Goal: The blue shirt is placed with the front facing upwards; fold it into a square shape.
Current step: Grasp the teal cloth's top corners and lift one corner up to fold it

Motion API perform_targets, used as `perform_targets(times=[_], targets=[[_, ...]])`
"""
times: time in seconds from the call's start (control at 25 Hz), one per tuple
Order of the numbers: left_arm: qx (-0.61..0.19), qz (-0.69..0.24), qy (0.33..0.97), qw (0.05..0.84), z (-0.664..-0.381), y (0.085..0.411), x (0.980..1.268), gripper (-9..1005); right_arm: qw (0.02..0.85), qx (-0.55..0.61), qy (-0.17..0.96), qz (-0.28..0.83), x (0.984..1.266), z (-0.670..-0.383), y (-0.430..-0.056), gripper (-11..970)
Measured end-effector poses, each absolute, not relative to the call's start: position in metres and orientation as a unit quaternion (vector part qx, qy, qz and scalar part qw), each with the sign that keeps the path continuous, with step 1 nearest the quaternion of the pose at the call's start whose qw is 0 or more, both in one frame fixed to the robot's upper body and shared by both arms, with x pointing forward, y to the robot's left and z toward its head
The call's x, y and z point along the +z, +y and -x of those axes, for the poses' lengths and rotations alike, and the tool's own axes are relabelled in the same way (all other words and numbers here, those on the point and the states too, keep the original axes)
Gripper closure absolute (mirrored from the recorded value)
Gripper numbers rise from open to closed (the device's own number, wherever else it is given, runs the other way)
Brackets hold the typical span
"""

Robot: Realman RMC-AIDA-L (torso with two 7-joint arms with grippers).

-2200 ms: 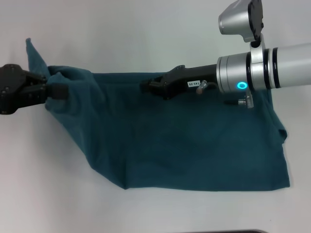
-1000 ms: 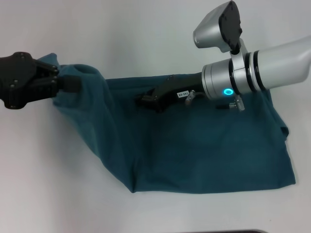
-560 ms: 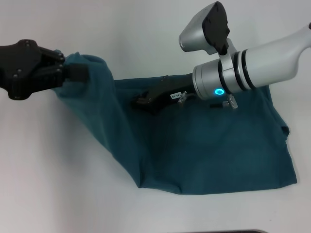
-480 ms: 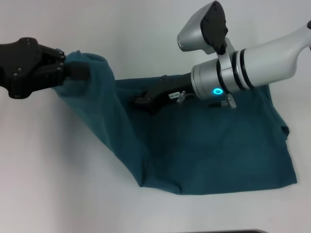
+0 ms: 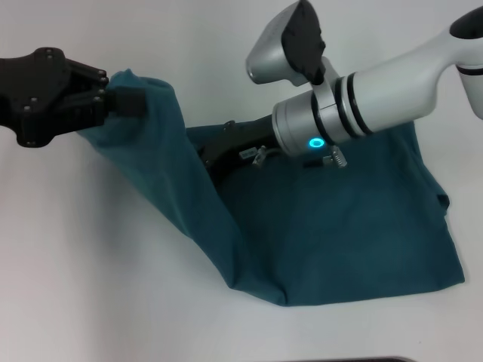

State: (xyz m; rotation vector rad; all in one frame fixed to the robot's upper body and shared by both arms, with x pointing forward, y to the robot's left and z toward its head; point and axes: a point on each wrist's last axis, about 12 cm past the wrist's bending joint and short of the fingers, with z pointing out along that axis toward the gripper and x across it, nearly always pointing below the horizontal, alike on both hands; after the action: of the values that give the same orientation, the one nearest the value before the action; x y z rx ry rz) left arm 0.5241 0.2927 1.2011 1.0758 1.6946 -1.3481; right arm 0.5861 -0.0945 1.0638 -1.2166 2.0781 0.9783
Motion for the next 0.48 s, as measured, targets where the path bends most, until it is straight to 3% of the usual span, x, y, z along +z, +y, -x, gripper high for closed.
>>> perform_targets(times=[0.48], targets=[[-0.521, -0.416, 0.656, 0.354, -0.524, 0.293, 1.200, 968, 0.261, 0.359, 0.763, 0.470, 1.067, -0.581, -0.077, 933]])
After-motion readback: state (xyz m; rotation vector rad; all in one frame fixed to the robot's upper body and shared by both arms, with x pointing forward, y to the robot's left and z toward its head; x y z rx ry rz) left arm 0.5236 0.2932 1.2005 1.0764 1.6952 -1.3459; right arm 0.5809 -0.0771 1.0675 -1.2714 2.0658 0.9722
